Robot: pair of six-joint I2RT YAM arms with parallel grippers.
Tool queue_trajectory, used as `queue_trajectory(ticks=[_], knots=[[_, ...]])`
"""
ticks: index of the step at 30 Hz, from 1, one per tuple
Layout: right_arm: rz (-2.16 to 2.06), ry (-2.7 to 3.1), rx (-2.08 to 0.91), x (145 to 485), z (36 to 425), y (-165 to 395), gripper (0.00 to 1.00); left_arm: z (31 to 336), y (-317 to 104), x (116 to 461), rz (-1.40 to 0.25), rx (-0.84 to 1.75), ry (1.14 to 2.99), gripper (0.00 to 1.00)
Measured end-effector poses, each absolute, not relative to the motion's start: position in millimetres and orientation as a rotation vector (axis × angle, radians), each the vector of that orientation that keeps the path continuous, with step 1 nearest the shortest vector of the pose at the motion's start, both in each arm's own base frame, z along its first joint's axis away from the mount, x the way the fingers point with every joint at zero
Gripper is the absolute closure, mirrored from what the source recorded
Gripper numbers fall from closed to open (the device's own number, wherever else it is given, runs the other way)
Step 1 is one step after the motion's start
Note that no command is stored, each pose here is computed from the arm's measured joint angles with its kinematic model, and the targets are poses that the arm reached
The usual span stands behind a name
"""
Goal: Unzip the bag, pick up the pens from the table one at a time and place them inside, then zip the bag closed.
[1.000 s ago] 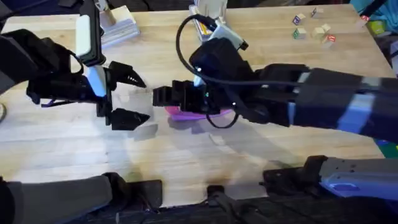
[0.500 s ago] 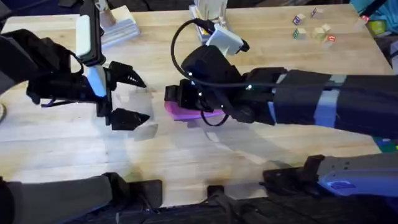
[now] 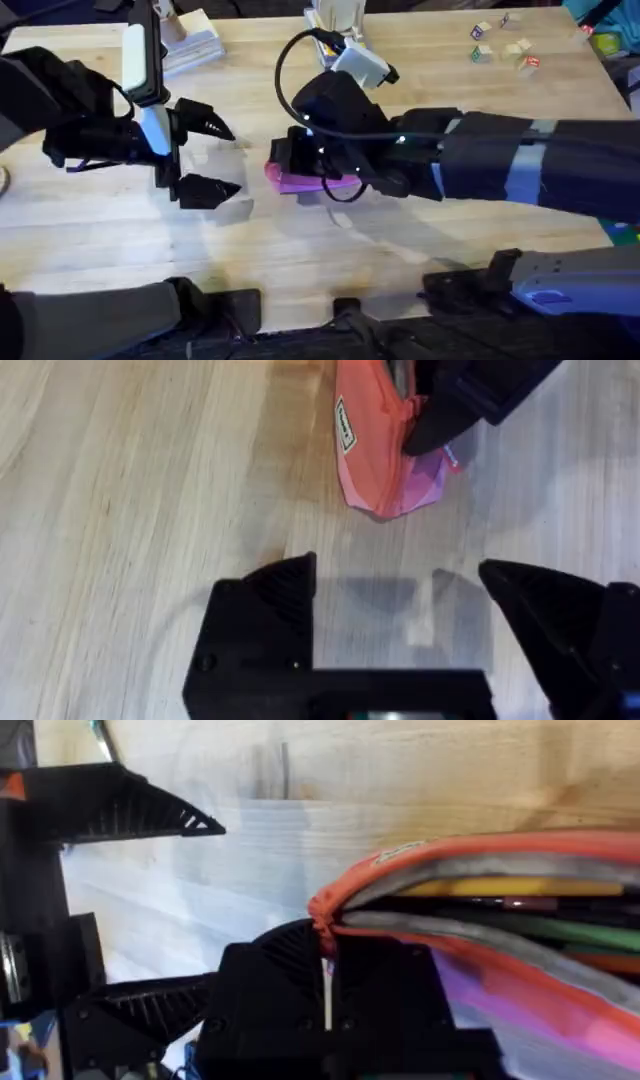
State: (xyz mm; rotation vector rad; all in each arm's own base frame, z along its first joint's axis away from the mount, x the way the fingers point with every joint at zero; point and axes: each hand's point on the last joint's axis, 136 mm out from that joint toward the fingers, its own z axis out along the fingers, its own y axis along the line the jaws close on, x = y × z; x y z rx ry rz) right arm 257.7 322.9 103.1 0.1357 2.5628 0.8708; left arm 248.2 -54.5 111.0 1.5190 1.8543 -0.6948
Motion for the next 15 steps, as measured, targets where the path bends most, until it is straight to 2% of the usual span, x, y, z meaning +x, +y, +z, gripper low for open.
queue_trajectory(ticks=[6, 15], knots=[[0.924, 2.583, 0.112, 252, 106, 328, 0.971, 111, -55, 248, -0.696, 1.519, 1.855, 0.007], [1.014, 2.536, 0.095, 246, 136, 327, 0.971, 113, -56, 249, -0.702, 1.509, 1.845, 0.007]])
